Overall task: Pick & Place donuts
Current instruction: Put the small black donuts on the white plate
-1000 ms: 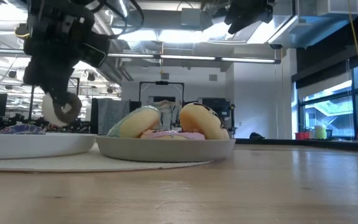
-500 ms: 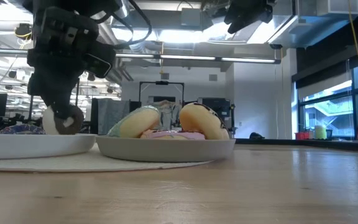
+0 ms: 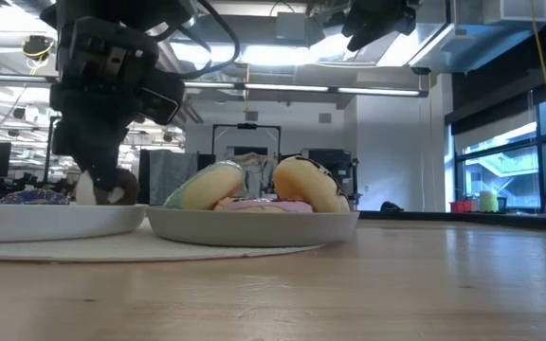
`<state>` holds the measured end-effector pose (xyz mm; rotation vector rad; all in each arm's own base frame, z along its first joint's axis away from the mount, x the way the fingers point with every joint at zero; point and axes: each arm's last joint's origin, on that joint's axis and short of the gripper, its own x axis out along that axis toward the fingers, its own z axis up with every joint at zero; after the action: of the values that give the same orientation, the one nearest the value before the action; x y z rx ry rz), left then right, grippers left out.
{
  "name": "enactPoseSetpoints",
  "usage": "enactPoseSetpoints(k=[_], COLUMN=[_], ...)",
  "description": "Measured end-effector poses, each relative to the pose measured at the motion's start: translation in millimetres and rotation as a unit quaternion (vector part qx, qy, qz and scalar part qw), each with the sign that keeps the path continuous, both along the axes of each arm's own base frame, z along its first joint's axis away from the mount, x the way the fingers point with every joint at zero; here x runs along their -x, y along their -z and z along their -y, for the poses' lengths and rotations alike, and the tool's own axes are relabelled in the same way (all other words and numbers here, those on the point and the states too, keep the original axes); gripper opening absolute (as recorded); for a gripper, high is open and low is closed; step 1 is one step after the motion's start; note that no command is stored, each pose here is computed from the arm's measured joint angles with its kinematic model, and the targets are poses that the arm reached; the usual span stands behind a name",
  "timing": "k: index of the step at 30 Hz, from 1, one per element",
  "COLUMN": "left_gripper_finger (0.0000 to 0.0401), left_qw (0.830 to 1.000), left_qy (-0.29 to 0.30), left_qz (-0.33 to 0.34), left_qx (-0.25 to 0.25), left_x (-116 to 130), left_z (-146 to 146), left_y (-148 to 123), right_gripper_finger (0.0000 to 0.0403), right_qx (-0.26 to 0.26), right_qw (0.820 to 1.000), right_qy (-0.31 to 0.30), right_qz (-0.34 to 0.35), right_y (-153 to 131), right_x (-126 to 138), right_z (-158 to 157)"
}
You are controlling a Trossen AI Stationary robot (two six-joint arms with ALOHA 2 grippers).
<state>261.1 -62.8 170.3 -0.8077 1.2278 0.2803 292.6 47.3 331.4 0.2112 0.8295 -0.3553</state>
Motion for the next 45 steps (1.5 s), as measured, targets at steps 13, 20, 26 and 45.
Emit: enactPoseSetpoints(k=[13,20,26,45], left_gripper_finger=[0.0024,0.0039,0.0049,0.0112], left_qw=[1.0,0.999,0.999,1.0], left_qy=[-0.013,-0.015,-0.015,-0.011], left_qz=[0.007,0.008,0.008,-0.001], left_qx=[-0.028,-0.031,-0.031,-0.026], left_x=[-0.5,-0.6,-0.6,0.9], left_z=[-1.8,-2.0,-2.0,-1.8], left_y=[0.1,0.1,0.1,0.4], right_gripper_finger=[0.0165,0.0165,0.0165,0.0165], right_qx=[0.001,0.001,0.001,0.001], right_qw=[1.0,1.0,1.0,1.0], right_qy=[-0.002,-0.002,-0.001,-0.002], right_qz=[-0.001,-0.001,-0.001,0.0], right_y=[0.0,0.0,0.0,-0.1], right_x=[0.0,0.0,0.0,0.0], right_z=[0.0,-0.1,0.0,-0.1])
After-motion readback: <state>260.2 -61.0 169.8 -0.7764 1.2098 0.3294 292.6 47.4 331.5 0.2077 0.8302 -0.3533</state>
